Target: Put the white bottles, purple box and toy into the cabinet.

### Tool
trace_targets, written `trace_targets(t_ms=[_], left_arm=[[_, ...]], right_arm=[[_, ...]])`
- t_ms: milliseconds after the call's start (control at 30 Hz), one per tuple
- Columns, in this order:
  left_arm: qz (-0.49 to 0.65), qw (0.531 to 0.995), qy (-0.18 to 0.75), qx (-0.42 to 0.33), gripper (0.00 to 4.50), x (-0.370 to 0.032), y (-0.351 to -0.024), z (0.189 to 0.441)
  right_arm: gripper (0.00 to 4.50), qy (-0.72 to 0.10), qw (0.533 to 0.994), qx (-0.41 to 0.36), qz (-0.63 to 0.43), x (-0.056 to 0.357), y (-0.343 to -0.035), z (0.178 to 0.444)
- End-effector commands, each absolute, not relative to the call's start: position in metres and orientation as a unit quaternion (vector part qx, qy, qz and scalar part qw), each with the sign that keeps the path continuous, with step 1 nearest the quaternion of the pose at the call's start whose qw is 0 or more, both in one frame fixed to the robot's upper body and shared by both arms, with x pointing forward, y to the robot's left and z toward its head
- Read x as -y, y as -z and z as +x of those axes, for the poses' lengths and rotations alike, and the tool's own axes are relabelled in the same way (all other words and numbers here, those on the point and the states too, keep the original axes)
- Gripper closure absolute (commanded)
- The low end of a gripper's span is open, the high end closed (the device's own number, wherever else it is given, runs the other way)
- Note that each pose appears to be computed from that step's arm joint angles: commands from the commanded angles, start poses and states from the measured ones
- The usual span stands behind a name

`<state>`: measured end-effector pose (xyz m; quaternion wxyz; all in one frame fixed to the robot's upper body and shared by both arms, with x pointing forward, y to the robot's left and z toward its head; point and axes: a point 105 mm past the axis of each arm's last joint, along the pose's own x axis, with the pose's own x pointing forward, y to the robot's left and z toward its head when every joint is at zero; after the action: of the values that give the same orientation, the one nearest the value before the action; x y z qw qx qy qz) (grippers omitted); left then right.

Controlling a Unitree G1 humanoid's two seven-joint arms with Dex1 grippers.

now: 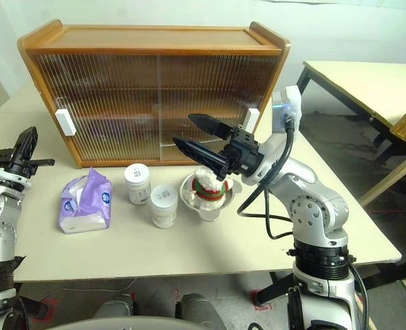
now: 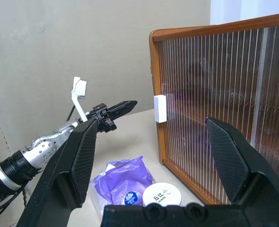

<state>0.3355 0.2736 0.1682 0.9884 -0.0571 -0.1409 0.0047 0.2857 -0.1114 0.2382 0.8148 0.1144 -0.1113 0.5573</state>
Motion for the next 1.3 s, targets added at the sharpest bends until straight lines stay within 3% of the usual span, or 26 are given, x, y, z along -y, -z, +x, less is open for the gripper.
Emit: trace_targets(t_ms=[33, 533, 1300], left_arm=[[-0.065, 0.991, 0.014, 0.115, 4.48, -0.266, -0.16, 0.347], [-0.071, 0.99, 0.069, 0.1, 4.48, -0.244, -0.161, 0.37], [-0.066, 0.962, 0.261, 0.049, 4.48, -0.151, -0.145, 0.398]], right_arm=[[0.0, -0.573, 0.804, 0.112, 0.111, 0.103, -0.242, 0.281], [0.0, -0.575, 0.802, 0.112, 0.116, 0.1, -0.24, 0.277], [0.0, -0.565, 0.809, 0.117, 0.115, 0.101, -0.241, 0.277]])
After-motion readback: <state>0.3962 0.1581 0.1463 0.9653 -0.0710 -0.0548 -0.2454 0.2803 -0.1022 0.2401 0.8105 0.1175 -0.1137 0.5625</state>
